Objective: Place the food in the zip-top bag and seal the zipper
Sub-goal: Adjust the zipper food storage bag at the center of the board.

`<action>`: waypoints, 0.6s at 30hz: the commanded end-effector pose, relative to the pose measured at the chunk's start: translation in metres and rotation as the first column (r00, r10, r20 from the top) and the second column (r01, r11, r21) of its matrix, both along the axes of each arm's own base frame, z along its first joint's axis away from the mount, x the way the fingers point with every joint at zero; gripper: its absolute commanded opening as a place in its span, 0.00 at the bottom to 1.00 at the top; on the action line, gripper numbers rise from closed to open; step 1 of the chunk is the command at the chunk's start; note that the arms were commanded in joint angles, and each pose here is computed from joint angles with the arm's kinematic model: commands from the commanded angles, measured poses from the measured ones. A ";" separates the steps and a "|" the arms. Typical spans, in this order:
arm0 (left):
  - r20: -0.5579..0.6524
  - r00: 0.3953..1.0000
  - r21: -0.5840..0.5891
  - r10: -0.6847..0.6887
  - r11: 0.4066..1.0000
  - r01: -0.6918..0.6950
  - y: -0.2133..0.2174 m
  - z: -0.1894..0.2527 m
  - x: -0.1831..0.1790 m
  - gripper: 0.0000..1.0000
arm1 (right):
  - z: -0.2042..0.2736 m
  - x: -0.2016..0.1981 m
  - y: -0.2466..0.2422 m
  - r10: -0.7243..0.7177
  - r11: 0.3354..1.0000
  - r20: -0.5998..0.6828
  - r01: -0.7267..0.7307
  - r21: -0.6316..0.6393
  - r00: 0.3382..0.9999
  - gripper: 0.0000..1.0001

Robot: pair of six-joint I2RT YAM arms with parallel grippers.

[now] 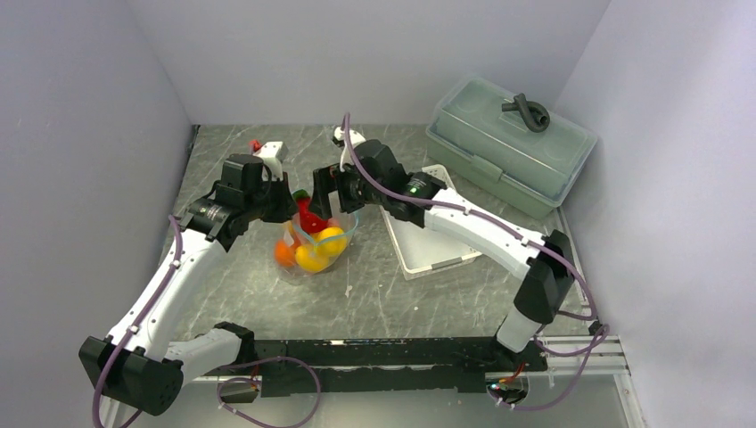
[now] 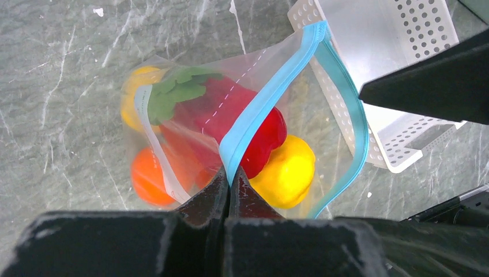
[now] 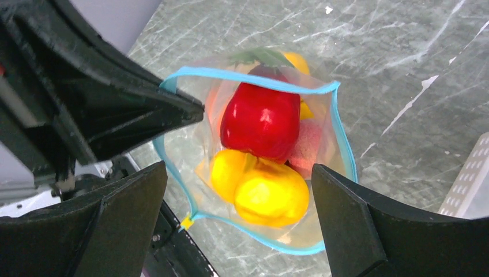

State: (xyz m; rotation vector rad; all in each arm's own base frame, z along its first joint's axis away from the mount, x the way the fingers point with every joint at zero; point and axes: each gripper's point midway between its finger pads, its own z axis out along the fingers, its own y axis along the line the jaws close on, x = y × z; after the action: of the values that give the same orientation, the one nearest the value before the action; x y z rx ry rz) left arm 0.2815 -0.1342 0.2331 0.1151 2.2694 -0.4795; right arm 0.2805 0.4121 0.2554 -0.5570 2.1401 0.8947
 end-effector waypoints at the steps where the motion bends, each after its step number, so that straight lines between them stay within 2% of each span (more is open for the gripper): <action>1: 0.052 0.998 -0.029 0.036 0.999 -0.035 0.001 0.014 0.004 0.00 | 0.027 -0.014 -0.011 0.067 0.997 0.107 -0.069 0.022 0.992 1.00; 12: 0.035 0.982 -0.091 0.185 0.979 -0.182 0.010 0.029 0.010 0.00 | 0.048 -0.041 -0.036 0.133 0.987 0.198 -0.148 0.067 0.971 1.00; 18: 0.004 0.965 -0.189 0.263 0.948 -0.258 0.007 0.042 0.012 0.00 | 0.056 -0.059 -0.047 0.181 0.974 0.243 -0.207 0.088 0.953 1.00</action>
State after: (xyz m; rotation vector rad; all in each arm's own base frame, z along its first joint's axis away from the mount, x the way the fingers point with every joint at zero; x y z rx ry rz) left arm 0.2858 -0.1255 0.2382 -0.1400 2.2707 -0.4695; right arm 0.2328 0.3673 0.2811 -0.7397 1.9748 0.9387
